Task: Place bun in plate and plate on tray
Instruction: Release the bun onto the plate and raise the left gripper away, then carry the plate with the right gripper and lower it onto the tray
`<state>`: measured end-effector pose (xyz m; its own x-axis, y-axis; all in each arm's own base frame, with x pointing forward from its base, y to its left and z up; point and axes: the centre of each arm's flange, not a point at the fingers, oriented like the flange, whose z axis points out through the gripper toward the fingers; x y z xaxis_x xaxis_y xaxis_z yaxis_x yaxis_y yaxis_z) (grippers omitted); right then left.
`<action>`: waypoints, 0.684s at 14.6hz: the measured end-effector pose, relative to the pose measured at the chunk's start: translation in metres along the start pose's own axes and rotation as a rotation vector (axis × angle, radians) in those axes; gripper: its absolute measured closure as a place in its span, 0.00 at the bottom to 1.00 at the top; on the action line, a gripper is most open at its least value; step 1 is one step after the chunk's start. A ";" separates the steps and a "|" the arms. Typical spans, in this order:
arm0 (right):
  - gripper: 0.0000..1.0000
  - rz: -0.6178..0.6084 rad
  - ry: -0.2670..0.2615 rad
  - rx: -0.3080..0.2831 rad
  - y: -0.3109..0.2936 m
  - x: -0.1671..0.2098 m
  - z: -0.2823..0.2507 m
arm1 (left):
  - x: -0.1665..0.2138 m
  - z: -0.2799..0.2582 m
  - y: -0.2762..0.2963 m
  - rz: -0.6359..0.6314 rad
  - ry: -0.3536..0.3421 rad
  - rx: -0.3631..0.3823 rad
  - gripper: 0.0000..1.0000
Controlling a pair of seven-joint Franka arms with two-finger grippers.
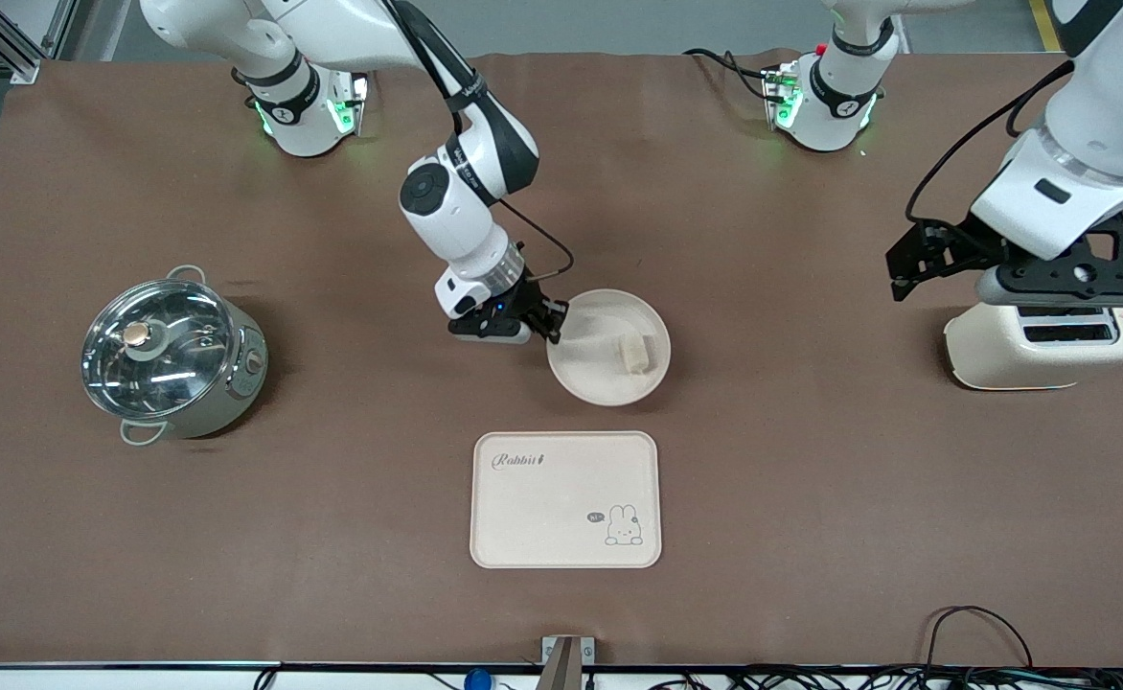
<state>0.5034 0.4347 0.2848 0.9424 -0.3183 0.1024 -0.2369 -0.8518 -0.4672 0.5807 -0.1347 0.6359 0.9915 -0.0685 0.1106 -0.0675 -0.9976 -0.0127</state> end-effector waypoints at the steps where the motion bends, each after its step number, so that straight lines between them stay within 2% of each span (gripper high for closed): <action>1: 0.94 0.035 0.016 0.017 -0.005 0.020 -0.003 | 0.003 0.004 -0.016 -0.004 -0.007 0.003 0.00; 4: 0.94 0.127 0.059 0.029 0.006 0.085 0.014 | 0.006 0.009 -0.047 -0.022 -0.032 0.007 0.00; 7: 0.94 0.209 0.066 0.008 0.041 0.156 0.037 | 0.002 0.002 -0.041 -0.010 -0.046 0.008 0.00; 10: 0.94 0.257 0.083 0.006 0.068 0.200 0.050 | 0.001 0.003 -0.037 -0.004 -0.055 0.009 0.00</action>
<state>0.6879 0.3342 0.2301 0.8287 -0.5573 0.0509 -0.4649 -0.7361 -0.4920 0.5842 -0.0974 0.6339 0.9964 -0.0634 0.0557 -0.0624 -0.9978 -0.0208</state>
